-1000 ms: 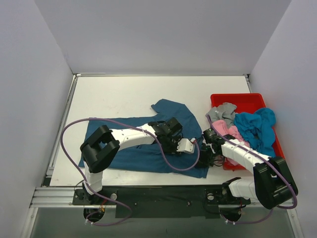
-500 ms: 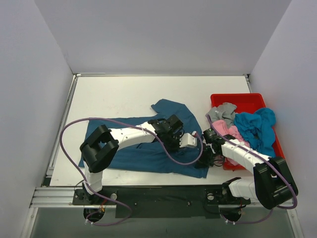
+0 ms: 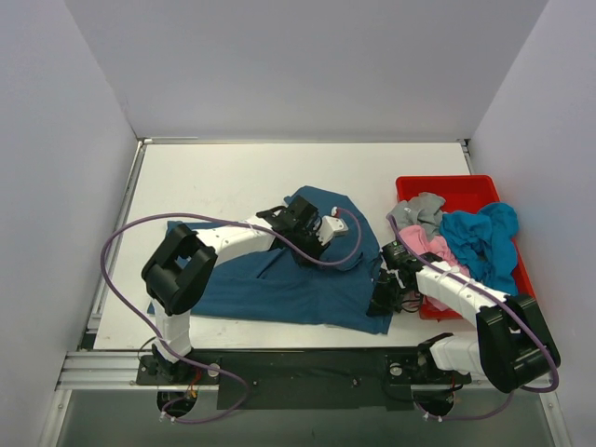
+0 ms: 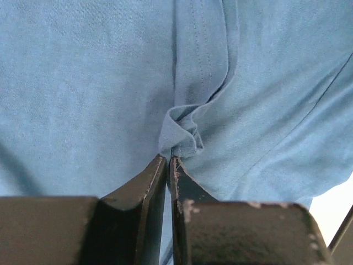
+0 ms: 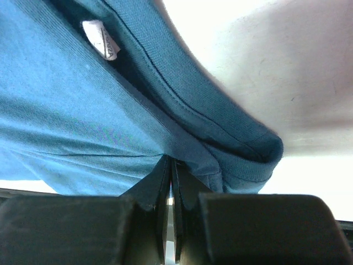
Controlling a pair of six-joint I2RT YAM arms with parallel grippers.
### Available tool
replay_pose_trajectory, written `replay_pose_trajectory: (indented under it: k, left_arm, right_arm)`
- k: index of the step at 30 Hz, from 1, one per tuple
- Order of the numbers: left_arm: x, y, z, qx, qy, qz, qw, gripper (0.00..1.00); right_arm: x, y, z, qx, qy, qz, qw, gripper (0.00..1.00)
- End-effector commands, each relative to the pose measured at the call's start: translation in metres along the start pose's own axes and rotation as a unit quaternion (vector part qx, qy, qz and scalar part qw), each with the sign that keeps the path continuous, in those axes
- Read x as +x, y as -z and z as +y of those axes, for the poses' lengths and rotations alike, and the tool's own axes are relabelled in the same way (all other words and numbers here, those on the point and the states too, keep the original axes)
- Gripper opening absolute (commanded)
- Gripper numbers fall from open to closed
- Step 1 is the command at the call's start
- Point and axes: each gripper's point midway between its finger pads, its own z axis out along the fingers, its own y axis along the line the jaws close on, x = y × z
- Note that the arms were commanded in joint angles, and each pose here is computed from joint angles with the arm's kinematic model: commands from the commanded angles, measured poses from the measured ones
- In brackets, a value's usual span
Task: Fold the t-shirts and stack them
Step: Fold the flattened tshirt in 1/3 of the way
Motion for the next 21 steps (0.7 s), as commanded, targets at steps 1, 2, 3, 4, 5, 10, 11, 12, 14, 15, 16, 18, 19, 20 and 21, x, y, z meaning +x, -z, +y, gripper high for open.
replay_pose_trajectory:
  k: [1, 2, 3, 4, 5, 10, 11, 12, 14, 15, 16, 18, 19, 20, 21]
  left_arm:
    - [-0.001, 0.001, 0.014, -0.033, 0.056, -0.012, 0.998, 0.21]
    - [0.003, 0.002, 0.017, -0.041, 0.065, -0.005, 0.997, 0.24]
    - [0.007, 0.005, 0.024, -0.057, 0.081, 0.000, 0.995, 0.28]
    - [0.011, 0.007, 0.028, -0.066, 0.091, 0.005, 0.994, 0.29]
    - [0.012, 0.010, 0.034, -0.076, 0.098, 0.006, 0.992, 0.31]
    - [0.004, 0.022, 0.036, -0.084, 0.097, 0.007, 0.992, 0.42]
    - [-0.001, 0.024, 0.033, -0.074, 0.091, 0.004, 0.993, 0.46]
    - [-0.004, 0.029, 0.031, -0.070, 0.088, 0.001, 0.994, 0.48]
    - [-0.012, 0.038, 0.026, -0.057, 0.077, -0.003, 0.995, 0.50]
    - [-0.022, 0.044, 0.025, -0.054, 0.065, -0.011, 0.996, 0.50]
    - [-0.022, 0.050, 0.023, -0.052, 0.062, -0.005, 0.997, 0.50]
    - [-0.032, 0.073, 0.029, -0.067, 0.052, -0.015, 0.996, 0.50]
    - [-0.033, 0.082, 0.033, -0.073, 0.046, -0.016, 0.996, 0.52]
    - [-0.036, 0.098, 0.044, -0.092, 0.047, -0.026, 0.994, 0.56]
    - [-0.032, 0.106, 0.049, -0.099, 0.037, -0.022, 0.994, 0.57]
  right_arm:
    - [0.011, -0.010, -0.052, 0.108, -0.008, 0.006, 0.994, 0.00]
    - [0.011, -0.010, -0.053, 0.108, -0.008, 0.006, 0.994, 0.00]
    - [0.012, -0.010, -0.053, 0.107, -0.008, 0.006, 0.994, 0.00]
    - [0.012, -0.010, -0.052, 0.106, -0.008, 0.005, 0.994, 0.00]
    - [0.011, -0.009, -0.051, 0.104, -0.008, 0.004, 0.995, 0.00]
    - [0.008, 0.002, -0.049, 0.106, 0.002, -0.003, 0.994, 0.00]
    - [0.004, 0.005, -0.045, 0.102, 0.004, -0.007, 0.995, 0.00]
    - [0.004, 0.009, -0.043, 0.099, 0.008, -0.008, 0.995, 0.00]
    - [-0.005, 0.018, -0.027, 0.075, 0.022, -0.018, 0.997, 0.00]
    - [-0.015, 0.028, -0.012, 0.053, 0.036, -0.032, 0.997, 0.00]
    - [-0.028, 0.041, 0.006, 0.034, 0.045, -0.050, 0.997, 0.00]
    - [-0.051, 0.065, 0.033, 0.010, 0.073, -0.082, 0.994, 0.05]
    - [-0.060, 0.073, 0.039, 0.009, 0.096, -0.094, 0.991, 0.13]
    - [-0.078, 0.090, 0.060, -0.004, 0.112, -0.117, 0.987, 0.18]
    - [-0.090, 0.100, 0.068, -0.005, 0.132, -0.132, 0.982, 0.27]
